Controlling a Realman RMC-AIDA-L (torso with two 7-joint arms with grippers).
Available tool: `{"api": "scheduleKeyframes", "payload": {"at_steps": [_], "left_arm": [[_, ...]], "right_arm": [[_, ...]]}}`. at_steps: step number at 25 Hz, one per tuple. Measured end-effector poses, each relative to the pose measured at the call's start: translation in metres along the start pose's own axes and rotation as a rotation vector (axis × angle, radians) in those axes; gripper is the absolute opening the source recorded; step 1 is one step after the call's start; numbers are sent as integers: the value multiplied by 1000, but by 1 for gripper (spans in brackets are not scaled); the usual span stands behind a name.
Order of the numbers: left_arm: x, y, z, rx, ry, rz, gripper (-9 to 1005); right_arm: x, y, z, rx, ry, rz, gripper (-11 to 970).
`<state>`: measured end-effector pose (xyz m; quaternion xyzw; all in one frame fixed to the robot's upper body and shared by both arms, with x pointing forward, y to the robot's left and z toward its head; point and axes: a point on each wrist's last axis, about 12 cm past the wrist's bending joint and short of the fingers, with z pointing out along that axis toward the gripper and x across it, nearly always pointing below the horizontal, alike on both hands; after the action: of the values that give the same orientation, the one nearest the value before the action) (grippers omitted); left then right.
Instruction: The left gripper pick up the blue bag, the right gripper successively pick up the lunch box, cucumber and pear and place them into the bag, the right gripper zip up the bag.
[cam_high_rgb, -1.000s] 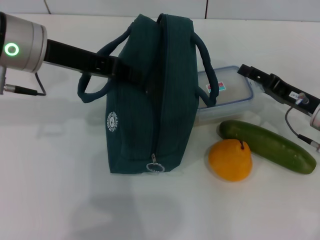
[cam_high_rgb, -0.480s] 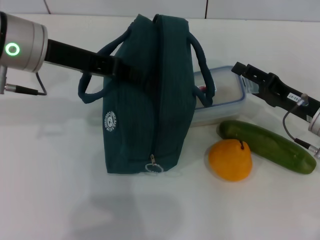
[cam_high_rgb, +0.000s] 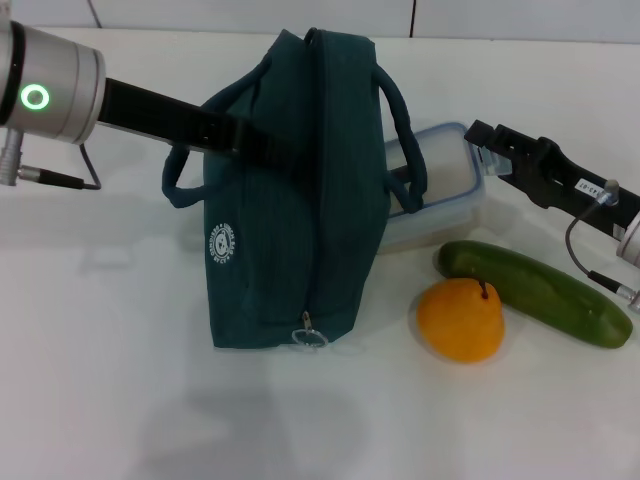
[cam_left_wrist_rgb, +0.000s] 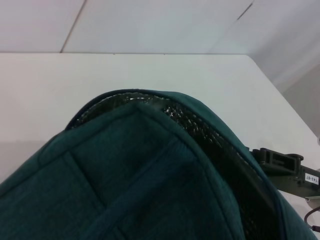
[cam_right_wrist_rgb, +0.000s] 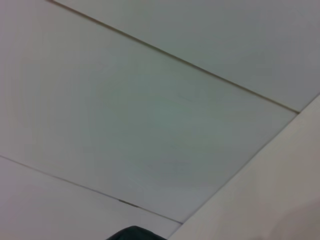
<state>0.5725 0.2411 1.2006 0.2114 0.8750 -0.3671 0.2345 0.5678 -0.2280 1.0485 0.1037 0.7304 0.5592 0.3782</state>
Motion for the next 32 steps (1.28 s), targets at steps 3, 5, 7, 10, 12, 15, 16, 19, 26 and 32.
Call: {"api": "scheduleKeyframes", "payload": {"at_steps": [3, 5, 7, 10, 12, 15, 16, 19, 26, 32], "left_arm": [[0, 0, 2, 4, 4, 3, 36], [0, 0, 2, 6, 6, 5, 36], [0, 1, 3, 8, 8, 8, 36], [0, 1, 4, 11, 11, 7, 36], [0, 1, 4, 11, 11, 10, 36], [0, 1, 4, 11, 11, 11, 36], [0, 1, 4, 11, 11, 12, 36], [0, 1, 4, 11, 11, 18, 36], [1, 1, 4, 12, 10, 19, 36], [1, 1, 4, 17, 8, 20, 37]], "right_arm": [[0, 1, 1, -3, 3, 7, 457], [1, 1, 1, -2, 5, 10, 410], [1, 0, 1, 1, 6, 19, 364], [0, 1, 2, 0, 8, 26, 295], [0, 2, 3, -3, 10, 29, 276], [0, 3, 4, -9, 11, 30, 247], [0, 3, 3, -14, 11, 32, 238], [1, 3, 1, -24, 1, 55, 209], [0, -1, -11, -30, -49, 119, 114], [1, -6, -24, -37, -100, 151, 94]]}}
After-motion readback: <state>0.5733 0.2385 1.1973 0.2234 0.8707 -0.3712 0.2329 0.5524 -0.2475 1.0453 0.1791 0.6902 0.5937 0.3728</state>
